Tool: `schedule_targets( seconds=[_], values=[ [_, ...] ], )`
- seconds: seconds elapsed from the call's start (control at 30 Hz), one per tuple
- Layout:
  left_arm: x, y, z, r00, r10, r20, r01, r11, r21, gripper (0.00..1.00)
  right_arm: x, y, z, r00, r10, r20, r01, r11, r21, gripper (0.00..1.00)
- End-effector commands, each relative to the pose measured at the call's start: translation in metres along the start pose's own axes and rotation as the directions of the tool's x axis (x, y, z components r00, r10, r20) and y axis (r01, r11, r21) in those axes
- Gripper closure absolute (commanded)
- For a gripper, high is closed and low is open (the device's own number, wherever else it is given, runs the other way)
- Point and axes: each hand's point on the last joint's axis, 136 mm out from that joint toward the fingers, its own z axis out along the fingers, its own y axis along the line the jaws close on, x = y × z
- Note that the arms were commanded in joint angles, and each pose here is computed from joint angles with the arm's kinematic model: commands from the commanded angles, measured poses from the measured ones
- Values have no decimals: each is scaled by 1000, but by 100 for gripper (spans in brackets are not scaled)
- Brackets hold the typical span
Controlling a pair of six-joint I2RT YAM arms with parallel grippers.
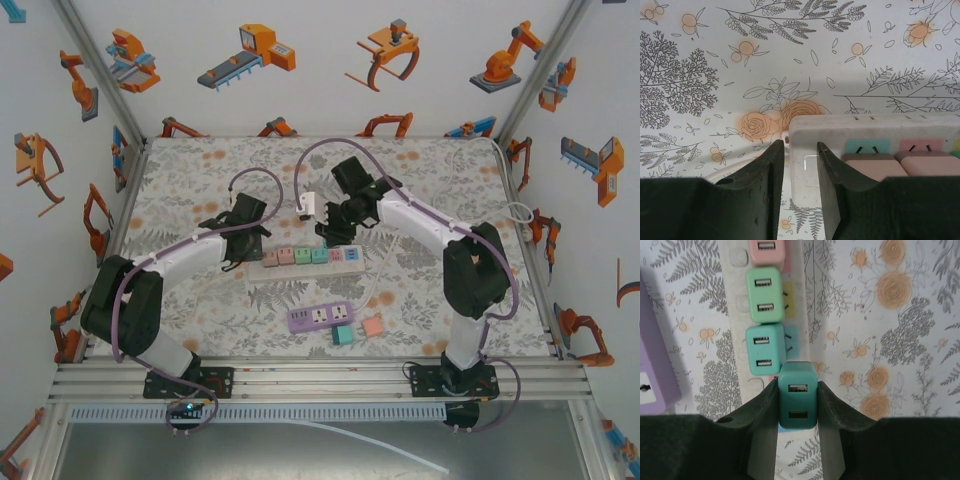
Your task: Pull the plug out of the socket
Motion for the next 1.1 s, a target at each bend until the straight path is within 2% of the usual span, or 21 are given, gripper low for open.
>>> schedule_targets(
  seconds=[0.0, 0.13, 0.27, 0.37, 0.5, 0.57, 0.67, 0.77, 0.9, 1.0, 1.07],
  values=[
    [75, 28, 14, 967, 80, -242, -106, 990, -97, 64, -21, 9, -5, 998, 0, 63, 0, 1000, -14, 93],
    [60, 21, 2, 977, 66, -202, -78, 996, -52, 60, -28, 5, -23, 995, 36, 95, -41, 998, 55, 92],
    [36, 9, -18, 989, 51, -137, -49, 999, 14, 56, -38, -13, -51, 961, 227, 157, -255, 948, 191, 91],
    [13, 4, -38, 997, 34, -70, -30, 998, 61, 52, -43, -22, -80, 855, 445, 264, -506, 828, 241, 91],
    [-16, -2, -73, 1000, 8, 23, -11, 990, 140, 51, -43, -17, -115, 640, 629, 440, -752, 629, 195, 90],
    [-28, -14, -95, 996, 17, 82, -36, 969, 242, 51, -38, -12, -128, 517, 688, 509, -837, 532, 131, 90],
    [-36, -45, -136, 983, 41, 177, -120, 879, 462, 51, -28, -4, -146, 347, 730, 589, -910, 414, 23, 90],
    [-39, -70, -180, 960, 43, 278, -216, 744, 632, 49, -16, 6, -155, 231, 746, 625, -935, 347, -68, 90],
    [-29, -96, -233, 928, 58, 369, -341, 536, 772, 33, 17, 23, -151, 113, 779, 617, -966, 230, -114, 90],
    [-15, -105, -253, 909, 88, 408, -402, 446, 800, 17, 51, 36, -136, 19, 808, 589, -981, 128, -143, 90],
    [-6, -109, -259, 895, 108, 432, -436, 420, 796, 7, 69, 44, -121, -20, 831, 556, -983, 84, -162, 90]
  ],
)
